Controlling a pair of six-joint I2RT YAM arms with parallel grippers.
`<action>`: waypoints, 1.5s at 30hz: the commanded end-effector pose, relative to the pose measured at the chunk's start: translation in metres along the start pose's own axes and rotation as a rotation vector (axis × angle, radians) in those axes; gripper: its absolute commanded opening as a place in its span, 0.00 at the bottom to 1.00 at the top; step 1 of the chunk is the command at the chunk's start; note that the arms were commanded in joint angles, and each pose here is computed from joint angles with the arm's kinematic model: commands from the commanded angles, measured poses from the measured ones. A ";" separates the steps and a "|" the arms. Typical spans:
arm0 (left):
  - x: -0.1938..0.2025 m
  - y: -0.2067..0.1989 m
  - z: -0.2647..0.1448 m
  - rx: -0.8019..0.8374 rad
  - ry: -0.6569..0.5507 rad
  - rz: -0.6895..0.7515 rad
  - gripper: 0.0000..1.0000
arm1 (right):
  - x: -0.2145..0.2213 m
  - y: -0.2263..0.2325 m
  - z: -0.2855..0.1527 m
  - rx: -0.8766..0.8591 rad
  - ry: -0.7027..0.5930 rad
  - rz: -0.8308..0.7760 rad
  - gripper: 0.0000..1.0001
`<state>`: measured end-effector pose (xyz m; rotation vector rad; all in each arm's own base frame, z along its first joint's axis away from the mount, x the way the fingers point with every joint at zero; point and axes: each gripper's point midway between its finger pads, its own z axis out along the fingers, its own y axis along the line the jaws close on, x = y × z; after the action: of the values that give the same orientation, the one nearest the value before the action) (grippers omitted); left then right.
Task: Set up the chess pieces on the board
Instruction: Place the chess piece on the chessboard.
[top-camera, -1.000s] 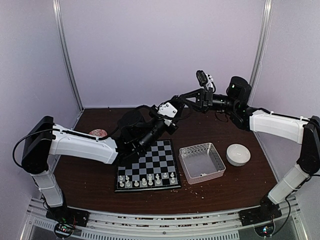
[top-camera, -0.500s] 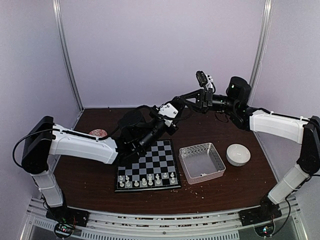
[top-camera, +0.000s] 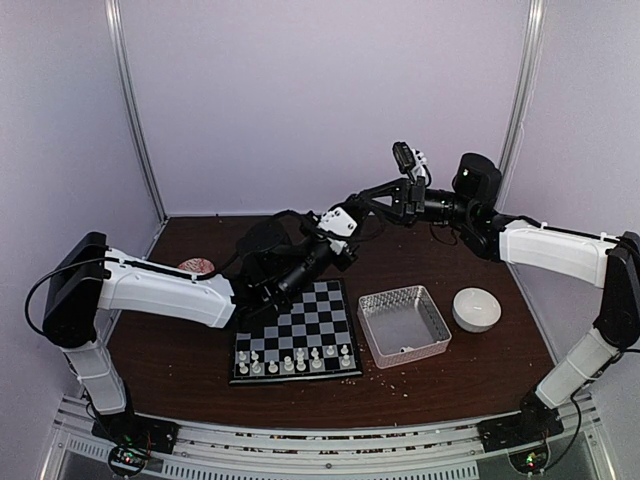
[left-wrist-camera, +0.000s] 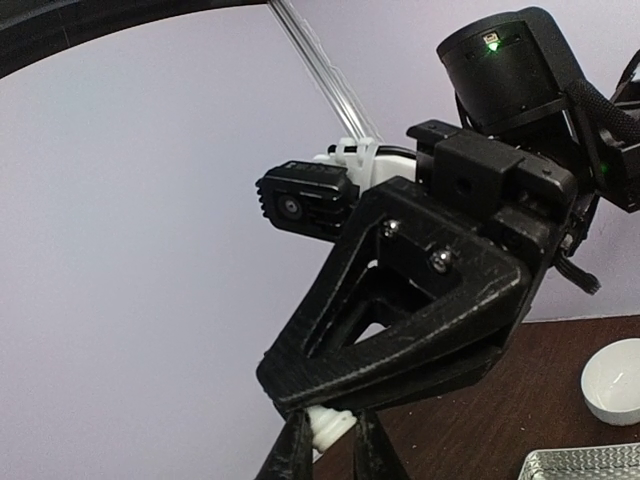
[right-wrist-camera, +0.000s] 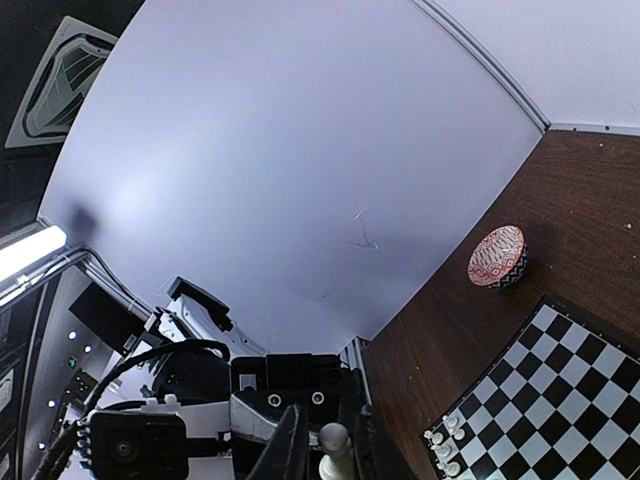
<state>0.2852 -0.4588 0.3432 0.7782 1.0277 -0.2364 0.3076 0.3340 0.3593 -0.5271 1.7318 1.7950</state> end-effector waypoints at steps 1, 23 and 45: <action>-0.026 0.016 -0.002 -0.029 -0.063 -0.027 0.10 | -0.002 0.014 -0.003 -0.027 0.007 -0.038 0.21; 0.008 -0.023 -0.064 0.214 0.029 0.111 0.08 | 0.023 -0.012 -0.048 0.053 0.347 -0.248 0.50; 0.018 -0.077 -0.093 0.384 0.074 0.236 0.08 | 0.116 0.001 -0.048 -0.105 0.781 -0.151 0.47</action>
<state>0.1998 -0.4464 0.2611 1.2442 0.9987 -0.1992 0.2285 0.2994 0.2639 -1.5157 2.0505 1.6214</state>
